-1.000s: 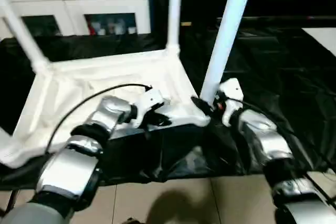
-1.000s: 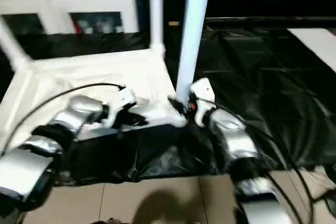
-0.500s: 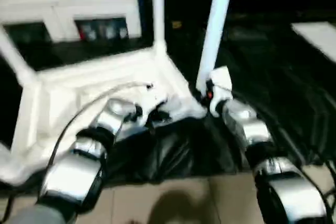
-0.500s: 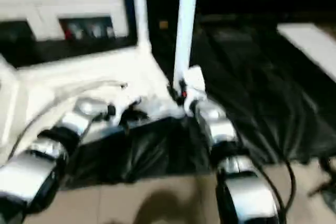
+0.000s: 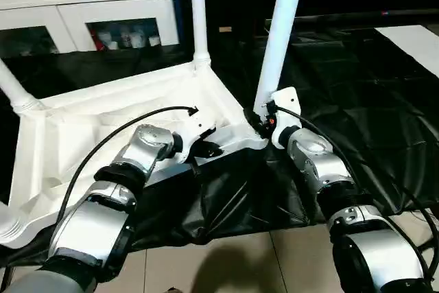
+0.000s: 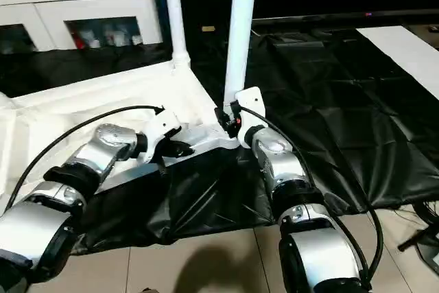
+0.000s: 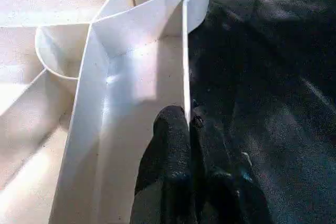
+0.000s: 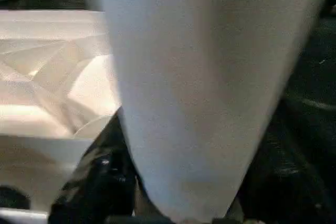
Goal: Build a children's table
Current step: Insert table leg to table base, then rotate leg to tighten
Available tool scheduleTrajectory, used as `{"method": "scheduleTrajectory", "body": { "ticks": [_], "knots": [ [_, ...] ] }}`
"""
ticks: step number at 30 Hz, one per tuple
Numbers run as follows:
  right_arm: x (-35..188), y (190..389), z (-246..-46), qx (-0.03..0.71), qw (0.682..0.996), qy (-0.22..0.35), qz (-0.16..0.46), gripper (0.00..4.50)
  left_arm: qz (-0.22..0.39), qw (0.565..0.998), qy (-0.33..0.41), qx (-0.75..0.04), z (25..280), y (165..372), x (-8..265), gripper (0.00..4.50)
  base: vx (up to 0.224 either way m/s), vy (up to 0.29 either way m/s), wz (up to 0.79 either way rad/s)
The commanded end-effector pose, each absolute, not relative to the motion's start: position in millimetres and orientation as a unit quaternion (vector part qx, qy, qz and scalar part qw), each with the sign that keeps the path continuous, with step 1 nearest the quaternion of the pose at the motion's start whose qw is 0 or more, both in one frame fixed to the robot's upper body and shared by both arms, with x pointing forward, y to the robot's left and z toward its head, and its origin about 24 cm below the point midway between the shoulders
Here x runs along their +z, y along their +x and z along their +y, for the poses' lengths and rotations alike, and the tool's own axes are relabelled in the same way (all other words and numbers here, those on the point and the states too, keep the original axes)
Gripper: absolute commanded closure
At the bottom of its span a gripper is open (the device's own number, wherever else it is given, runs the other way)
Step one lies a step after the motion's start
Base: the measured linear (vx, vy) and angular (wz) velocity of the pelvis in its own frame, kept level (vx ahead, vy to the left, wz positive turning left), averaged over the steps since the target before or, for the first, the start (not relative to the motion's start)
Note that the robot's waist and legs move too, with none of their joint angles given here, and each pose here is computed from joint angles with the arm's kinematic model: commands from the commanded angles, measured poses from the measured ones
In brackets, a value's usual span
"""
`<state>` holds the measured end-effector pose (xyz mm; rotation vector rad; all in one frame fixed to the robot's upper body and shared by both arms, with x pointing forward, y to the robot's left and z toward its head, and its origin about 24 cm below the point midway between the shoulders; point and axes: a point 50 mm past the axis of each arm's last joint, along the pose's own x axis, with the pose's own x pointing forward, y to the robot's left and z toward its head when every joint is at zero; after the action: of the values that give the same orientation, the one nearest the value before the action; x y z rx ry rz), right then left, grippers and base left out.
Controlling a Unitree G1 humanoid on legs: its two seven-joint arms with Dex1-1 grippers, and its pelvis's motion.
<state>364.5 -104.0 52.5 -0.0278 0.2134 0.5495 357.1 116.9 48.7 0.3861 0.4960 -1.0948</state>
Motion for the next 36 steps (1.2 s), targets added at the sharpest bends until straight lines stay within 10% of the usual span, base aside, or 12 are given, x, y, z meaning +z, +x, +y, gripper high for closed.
{"method": "scheduleTrajectory", "body": {
  "ticks": [1, 19, 36],
  "knots": [
    [15.9, 341.2, -73.1, 0.341, 0.921, 0.011, 0.187, 1.65, 0.177, 0.808, 0.181, -0.531, 98.6, 360.6, 64.0, 4.50, 0.000, 0.000, 0.00],
    [32.5, 344.4, -91.8, 0.404, 0.903, -0.016, 0.143, 0.80, 0.160, 0.755, 0.196, -0.605, 110.9, 350.3, 67.1, 4.50, 0.000, 0.000, 0.00],
    [47.4, 312.4, -132.5, 0.590, 0.791, -0.071, 0.146, 0.80, 0.181, 0.672, 0.212, -0.687, 128.5, 339.7, 70.5, 4.50, 0.000, 0.000, 0.00]
  ]
}}
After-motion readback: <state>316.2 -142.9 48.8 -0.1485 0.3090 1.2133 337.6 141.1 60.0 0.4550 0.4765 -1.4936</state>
